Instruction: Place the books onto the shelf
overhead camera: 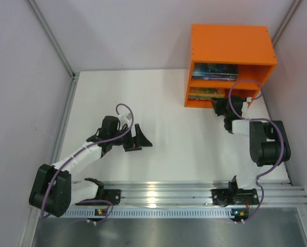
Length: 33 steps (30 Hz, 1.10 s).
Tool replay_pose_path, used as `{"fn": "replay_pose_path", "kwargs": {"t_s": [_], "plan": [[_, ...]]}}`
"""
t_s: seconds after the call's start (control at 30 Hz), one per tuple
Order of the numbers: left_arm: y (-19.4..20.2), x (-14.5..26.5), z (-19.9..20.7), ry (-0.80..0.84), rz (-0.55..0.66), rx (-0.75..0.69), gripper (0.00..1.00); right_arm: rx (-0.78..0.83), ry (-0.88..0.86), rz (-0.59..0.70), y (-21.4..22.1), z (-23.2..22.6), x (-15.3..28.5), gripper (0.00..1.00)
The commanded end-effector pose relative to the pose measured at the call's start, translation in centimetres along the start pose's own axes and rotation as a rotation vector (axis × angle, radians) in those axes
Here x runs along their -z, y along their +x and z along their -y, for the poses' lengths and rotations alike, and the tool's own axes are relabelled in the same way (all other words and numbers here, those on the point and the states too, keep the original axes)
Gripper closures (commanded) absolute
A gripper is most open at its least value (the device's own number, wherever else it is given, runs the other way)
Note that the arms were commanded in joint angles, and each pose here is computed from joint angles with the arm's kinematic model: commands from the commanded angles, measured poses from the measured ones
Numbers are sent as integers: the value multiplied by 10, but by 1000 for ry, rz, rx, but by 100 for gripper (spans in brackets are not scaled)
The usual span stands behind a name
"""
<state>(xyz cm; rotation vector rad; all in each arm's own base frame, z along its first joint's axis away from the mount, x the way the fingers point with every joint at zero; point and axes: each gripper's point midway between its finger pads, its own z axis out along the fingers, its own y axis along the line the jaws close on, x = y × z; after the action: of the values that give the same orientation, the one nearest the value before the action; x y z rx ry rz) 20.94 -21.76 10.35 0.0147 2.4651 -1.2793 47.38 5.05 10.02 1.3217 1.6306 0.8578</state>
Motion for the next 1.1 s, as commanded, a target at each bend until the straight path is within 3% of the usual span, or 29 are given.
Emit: {"fn": "replay_pose_path", "kwargs": {"t_s": [0.0,0.07,0.17,0.3,0.37,0.4,0.43,0.57,0.67,1.07], "plan": [[-25,8,27,43,58,-78,3,37,-162,-45,6,-38,36,73],[-28,11,30,32,64,-105,3,69,-174,-91,13,-27,53,71],[-40,21,45,30,85,-168,2,162,-296,-203,28,-45,93,62],[-70,41,74,7,169,-260,2,344,-301,-362,52,-39,132,33],[-81,47,80,-3,210,-301,2,457,-328,-362,51,-43,148,24],[-89,52,89,6,237,-327,1,500,-314,-365,50,-43,163,5],[-92,53,92,10,244,-340,1,546,-326,-349,45,-55,171,0],[-102,62,113,47,269,-390,1,771,-299,-311,30,-66,212,0],[-106,71,128,81,297,-430,2,849,-257,-319,24,-62,241,0],[-80,103,154,215,406,-452,1,994,-305,-236,17,-46,306,0]]}}
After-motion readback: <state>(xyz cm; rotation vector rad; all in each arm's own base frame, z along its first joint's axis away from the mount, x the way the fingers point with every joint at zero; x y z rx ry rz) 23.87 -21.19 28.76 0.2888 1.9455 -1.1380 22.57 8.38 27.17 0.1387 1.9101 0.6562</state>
